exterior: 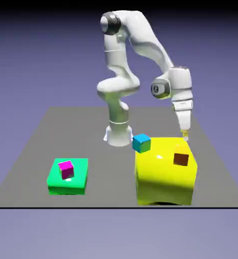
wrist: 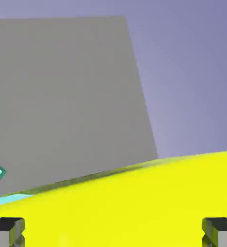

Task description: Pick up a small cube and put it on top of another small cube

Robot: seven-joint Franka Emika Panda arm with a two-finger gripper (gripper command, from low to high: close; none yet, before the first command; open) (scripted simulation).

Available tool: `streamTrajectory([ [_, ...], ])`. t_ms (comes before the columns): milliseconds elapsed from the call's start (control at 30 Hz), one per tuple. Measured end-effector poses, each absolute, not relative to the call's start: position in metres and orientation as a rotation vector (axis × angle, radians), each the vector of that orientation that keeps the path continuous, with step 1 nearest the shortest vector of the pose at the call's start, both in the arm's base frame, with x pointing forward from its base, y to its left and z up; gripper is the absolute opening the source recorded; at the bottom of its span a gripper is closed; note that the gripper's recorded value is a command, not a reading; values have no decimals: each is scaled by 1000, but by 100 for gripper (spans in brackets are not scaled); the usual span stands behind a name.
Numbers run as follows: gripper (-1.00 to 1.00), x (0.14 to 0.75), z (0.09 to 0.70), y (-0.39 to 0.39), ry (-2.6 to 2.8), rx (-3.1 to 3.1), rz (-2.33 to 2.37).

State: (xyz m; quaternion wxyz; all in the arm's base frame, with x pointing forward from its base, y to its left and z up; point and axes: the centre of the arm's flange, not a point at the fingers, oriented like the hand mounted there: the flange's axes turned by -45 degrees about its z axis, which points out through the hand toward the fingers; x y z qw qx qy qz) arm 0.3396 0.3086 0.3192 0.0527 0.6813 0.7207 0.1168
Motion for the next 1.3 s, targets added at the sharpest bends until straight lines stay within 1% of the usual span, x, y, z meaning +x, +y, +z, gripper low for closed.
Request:
streamTrajectory([
  [133,0,309,266,341,2487,1710,160],
  [300,0,275,199,358,2742,1256,-80],
  [367,0,283,191,345,2734,1285,-85],
  [533,0,287,132,342,2734,1286,-85],
  [567,-100,287,122,340,2734,1285,-85],
  [633,-100,287,122,340,2734,1285,-86],
  [867,-100,286,203,347,2727,1271,-81],
  [1267,-100,350,322,369,2471,1488,-262],
  [1300,-100,369,330,354,2410,1575,-286],
])
